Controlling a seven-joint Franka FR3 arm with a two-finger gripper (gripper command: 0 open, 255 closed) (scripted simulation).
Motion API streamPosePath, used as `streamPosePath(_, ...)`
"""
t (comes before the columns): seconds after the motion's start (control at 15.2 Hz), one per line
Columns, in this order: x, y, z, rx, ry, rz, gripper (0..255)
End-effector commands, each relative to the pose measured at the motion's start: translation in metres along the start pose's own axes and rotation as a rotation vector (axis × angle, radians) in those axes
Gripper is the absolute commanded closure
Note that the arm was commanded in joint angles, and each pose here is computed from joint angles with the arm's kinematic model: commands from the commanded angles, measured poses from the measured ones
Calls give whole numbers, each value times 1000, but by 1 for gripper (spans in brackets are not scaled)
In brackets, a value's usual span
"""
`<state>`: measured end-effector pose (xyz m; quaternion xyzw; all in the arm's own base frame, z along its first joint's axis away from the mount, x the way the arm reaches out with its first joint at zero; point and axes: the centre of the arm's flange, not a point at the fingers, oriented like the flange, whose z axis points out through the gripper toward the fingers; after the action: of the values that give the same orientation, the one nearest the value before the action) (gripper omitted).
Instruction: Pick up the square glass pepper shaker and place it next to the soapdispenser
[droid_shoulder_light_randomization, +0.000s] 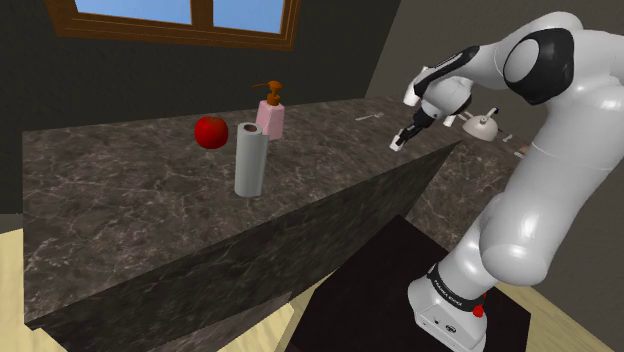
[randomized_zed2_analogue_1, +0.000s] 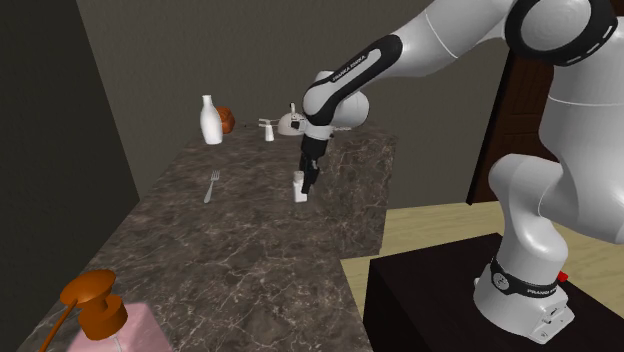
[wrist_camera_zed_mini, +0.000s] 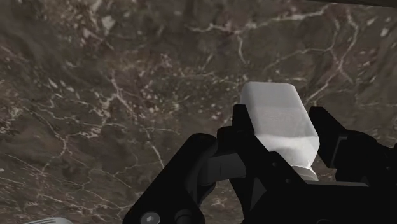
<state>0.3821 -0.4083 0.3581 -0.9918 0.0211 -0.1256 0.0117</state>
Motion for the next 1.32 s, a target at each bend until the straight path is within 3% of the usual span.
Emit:
streamPosePath(0.0,3,0,-11,0,-1,0,255)
streamPosePath(1.25,28,-3,-108,0,-1,0,255)
